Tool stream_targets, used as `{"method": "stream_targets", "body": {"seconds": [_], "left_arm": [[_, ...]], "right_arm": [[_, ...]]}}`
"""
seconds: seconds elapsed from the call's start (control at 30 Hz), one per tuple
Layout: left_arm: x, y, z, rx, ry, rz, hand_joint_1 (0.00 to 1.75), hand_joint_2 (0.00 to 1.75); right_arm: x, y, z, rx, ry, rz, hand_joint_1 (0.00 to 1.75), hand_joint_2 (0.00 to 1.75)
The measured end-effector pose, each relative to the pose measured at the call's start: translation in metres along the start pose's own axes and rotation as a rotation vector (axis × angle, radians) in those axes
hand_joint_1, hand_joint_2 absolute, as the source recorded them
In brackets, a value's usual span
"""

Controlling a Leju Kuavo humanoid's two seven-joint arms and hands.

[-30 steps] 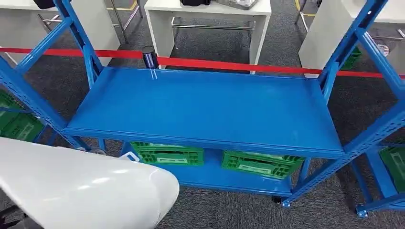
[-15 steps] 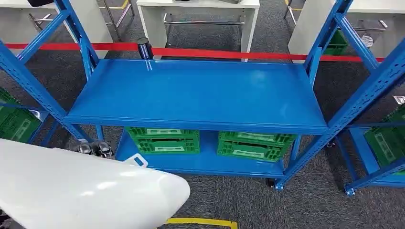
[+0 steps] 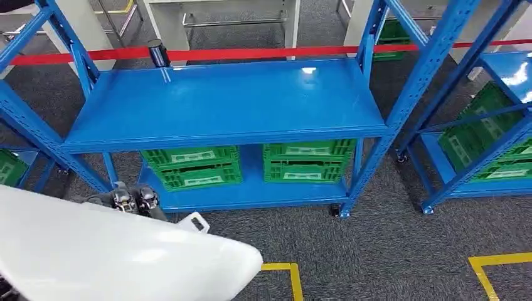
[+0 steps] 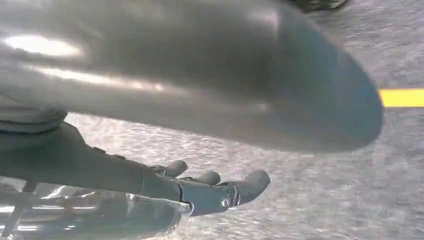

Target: Take the parts from the cabinet and place them on the table.

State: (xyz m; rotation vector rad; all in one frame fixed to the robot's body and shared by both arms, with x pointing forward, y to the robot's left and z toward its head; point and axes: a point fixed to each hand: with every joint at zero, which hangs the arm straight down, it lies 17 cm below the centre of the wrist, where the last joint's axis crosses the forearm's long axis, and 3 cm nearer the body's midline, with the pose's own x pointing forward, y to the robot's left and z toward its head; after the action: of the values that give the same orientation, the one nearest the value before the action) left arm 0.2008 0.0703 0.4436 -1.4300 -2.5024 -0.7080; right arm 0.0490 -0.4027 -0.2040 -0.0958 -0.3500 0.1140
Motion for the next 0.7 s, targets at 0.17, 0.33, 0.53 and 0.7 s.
{"method": "stream_targets", "body": {"seconds": [0.17, 0.33, 0.53, 0.7], "left_arm": [[-0.004, 0.003, 0.006, 0.012, 0.009, 0.023, 1.75, 0.0], [-0.012, 0.006, 0.017, 0.008, 0.035, 0.004, 1.75, 0.0], [-0.019, 0.008, 0.02, 0.011, 0.062, -0.018, 1.75, 0.0], [-0.028, 0.011, 0.024, 0.026, 0.087, -0.019, 1.75, 0.0]], "right_arm": [[-0.007, -0.02, 0.012, -0.034, 0.035, 0.02, 0.0, 0.0], [-0.008, -0.026, 0.014, -0.06, 0.031, 0.032, 0.0, 0.0], [0.002, -0.016, 0.002, -0.061, -0.009, 0.044, 0.0, 0.0], [0.005, -0.009, -0.009, -0.037, -0.031, 0.051, 0.0, 0.0]]}}
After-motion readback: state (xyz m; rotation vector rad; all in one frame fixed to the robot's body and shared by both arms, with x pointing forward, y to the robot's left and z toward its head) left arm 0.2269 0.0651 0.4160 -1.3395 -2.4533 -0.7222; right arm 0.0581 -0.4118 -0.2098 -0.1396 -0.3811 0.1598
